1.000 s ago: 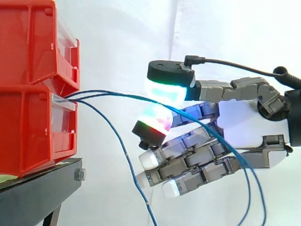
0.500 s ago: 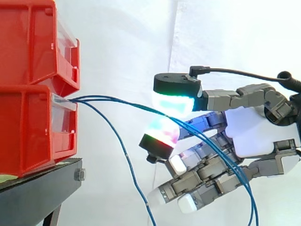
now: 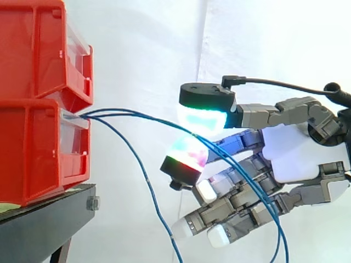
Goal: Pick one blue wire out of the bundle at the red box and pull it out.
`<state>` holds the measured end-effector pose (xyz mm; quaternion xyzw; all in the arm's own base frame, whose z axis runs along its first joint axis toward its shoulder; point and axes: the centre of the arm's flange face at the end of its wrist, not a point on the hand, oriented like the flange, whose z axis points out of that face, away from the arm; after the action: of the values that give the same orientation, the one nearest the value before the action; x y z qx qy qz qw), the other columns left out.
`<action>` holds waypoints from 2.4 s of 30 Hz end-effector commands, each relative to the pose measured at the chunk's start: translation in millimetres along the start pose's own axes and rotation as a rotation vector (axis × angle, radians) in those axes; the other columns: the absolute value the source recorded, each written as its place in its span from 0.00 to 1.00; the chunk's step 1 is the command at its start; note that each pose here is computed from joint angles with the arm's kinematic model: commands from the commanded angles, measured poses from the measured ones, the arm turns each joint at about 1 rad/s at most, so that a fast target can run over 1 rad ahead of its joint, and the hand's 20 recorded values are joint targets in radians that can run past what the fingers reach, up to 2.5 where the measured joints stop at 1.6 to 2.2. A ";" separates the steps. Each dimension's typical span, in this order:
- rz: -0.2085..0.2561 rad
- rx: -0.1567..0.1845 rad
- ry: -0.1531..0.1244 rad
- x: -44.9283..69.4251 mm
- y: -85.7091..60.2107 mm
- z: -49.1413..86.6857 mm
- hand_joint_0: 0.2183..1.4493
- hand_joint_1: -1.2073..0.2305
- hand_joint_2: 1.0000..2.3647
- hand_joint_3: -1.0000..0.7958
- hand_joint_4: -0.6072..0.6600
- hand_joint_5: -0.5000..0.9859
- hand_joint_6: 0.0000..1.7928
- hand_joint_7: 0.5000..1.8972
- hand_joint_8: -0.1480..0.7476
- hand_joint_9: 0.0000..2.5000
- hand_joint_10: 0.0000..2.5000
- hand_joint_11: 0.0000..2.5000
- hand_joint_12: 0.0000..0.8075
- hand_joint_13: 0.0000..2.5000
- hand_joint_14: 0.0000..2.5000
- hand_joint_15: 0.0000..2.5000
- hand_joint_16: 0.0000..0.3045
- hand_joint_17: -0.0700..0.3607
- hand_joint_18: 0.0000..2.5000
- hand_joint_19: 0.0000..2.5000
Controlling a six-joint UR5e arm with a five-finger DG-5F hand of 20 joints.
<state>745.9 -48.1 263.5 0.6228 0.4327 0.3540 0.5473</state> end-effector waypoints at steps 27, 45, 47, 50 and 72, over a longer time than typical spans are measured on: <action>-0.001 0.002 0.008 0.6 -0.6 -0.2 0.31 0.31 0.01 0.38 0.62 0.20 0.50 0.32 0.56 0.35 0.01 0.33 0.53 0.25 0.00 0.11 0.17 0.43 0.26 0.17; 0.000 0.000 0.008 0.8 0.1 0.0 0.29 0.33 0.01 0.47 0.55 0.21 0.50 0.36 0.58 0.37 0.00 0.29 0.56 0.27 0.00 0.11 0.19 0.47 0.29 0.16; 0.000 0.000 0.008 0.8 0.1 0.0 0.30 0.33 0.01 0.48 0.54 0.21 0.50 0.37 0.58 0.37 0.01 0.29 0.56 0.27 0.00 0.11 0.19 0.46 0.29 0.17; 0.003 -0.002 0.008 1.3 3.3 0.5 0.33 0.30 0.01 0.48 0.52 0.21 0.50 0.36 0.55 0.35 0.01 0.29 0.54 0.26 0.00 0.11 0.18 0.44 0.28 0.17; -0.014 0.022 0.033 4.3 21.4 -0.8 0.31 0.30 0.01 0.49 0.63 0.21 0.49 0.30 0.54 0.34 0.01 0.24 0.52 0.27 0.00 0.12 0.17 0.44 0.28 0.18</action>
<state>749.8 -44.3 284.4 0.6200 0.4501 0.3552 0.5356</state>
